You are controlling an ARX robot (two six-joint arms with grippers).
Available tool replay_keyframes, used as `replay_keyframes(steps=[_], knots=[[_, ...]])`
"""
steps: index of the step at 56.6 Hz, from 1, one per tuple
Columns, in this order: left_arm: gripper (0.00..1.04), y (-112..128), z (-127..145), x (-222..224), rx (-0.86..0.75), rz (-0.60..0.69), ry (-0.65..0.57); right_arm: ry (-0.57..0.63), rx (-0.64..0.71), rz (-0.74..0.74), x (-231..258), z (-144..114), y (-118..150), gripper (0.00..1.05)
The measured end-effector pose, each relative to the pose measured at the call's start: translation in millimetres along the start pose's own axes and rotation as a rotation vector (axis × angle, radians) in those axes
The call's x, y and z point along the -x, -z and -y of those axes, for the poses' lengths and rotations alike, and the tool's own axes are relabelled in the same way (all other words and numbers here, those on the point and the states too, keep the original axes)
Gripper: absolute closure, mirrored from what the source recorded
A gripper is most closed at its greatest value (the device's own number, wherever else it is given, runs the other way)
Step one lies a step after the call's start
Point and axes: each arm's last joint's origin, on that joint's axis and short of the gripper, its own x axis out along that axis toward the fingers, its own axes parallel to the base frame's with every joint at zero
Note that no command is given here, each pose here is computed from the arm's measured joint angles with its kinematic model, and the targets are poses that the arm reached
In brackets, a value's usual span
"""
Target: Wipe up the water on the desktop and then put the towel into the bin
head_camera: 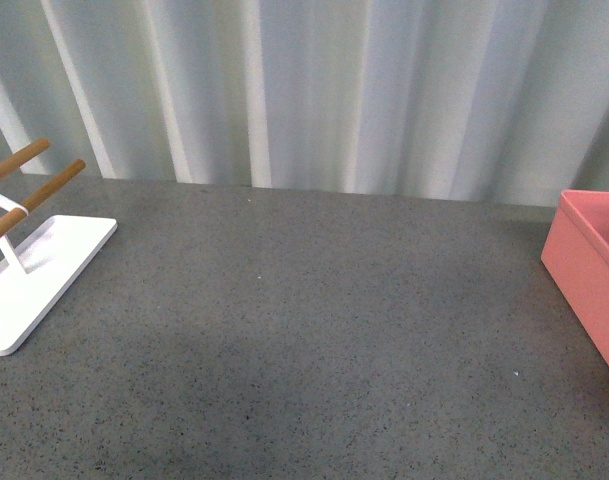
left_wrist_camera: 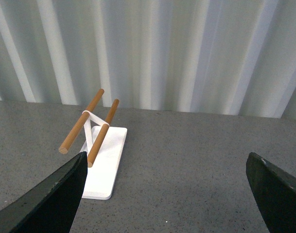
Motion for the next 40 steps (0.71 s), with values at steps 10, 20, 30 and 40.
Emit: replay_keyframes(steps=[10,20,30,40], knots=[[0.07,0.0,0.0,0.0,0.0,0.0,0.0,0.013,0.015,-0.042,-11.3,-7.6,3.3,1.01],[0.07,0.0,0.0,0.0,0.0,0.0,0.0,0.003,0.017,-0.046,-13.4,-9.9,4.9,0.72],[0.07,0.0,0.0,0.0,0.0,0.0,0.0,0.002,-0.003,-0.053,-11.5,-1.5,9.3,0.4],[0.07,0.0,0.0,0.0,0.0,0.0,0.0,-0.029,-0.018,-0.05,-9.7,0.5,11.0,0.14]])
